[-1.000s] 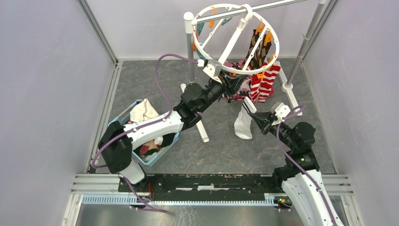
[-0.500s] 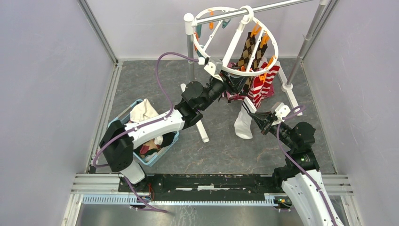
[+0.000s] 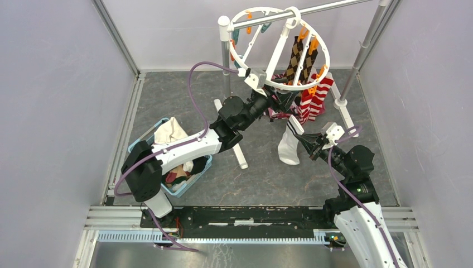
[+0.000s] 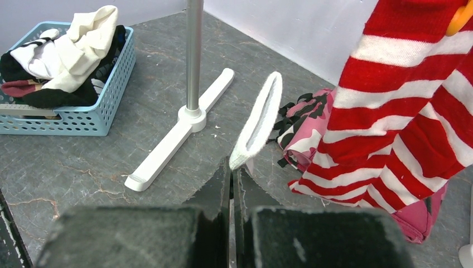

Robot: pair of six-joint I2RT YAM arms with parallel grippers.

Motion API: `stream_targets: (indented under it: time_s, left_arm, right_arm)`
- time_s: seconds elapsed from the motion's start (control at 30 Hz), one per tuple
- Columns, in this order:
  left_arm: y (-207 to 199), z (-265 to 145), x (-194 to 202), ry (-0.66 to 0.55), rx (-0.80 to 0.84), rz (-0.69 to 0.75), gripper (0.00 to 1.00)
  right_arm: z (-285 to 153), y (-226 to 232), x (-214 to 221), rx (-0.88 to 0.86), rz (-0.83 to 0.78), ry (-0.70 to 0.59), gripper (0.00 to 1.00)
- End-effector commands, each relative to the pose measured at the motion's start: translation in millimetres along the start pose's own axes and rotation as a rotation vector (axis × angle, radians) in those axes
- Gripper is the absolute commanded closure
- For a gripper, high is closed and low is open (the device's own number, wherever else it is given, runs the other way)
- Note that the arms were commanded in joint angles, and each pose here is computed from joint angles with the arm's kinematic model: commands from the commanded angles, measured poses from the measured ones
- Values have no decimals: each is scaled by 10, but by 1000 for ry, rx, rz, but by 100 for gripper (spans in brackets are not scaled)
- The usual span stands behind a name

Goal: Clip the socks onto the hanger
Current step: Open the clamp at the hanger.

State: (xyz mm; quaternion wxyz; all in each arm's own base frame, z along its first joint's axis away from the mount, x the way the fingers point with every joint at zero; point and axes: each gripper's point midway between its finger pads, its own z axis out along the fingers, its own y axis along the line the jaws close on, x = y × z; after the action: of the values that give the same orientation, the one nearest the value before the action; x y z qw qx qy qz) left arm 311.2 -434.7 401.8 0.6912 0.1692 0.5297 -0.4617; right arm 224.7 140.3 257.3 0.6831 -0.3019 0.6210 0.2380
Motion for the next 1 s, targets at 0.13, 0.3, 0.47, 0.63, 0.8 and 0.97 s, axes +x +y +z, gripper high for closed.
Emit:
stream_targets:
  time_s: [0.13, 0.3, 0.47, 0.63, 0.8, 0.97]
  left_arm:
    - [-82, 125, -154, -58, 38, 35, 30]
    - [-71, 146, -141, -63, 36, 38, 25]
    - [-57, 164, -135, -70, 31, 40, 23]
    - [-52, 189, -128, -74, 27, 35, 21]
    - [-19, 211, -109, -71, 8, 28, 20]
    - [-2, 224, -83, -63, -4, 19, 14]
  right_arm:
    - [-6, -29, -257, 14, -54, -59, 100]
    - [-2, -22, -262, 11, -53, -60, 100]
    - [-3, -19, -261, 10, -53, -60, 100]
    - [-1, -18, -259, 10, -54, -61, 100]
    - [-1, -18, -257, 10, -55, -60, 100]
    - [-1, -22, -246, 13, -55, -59, 100]
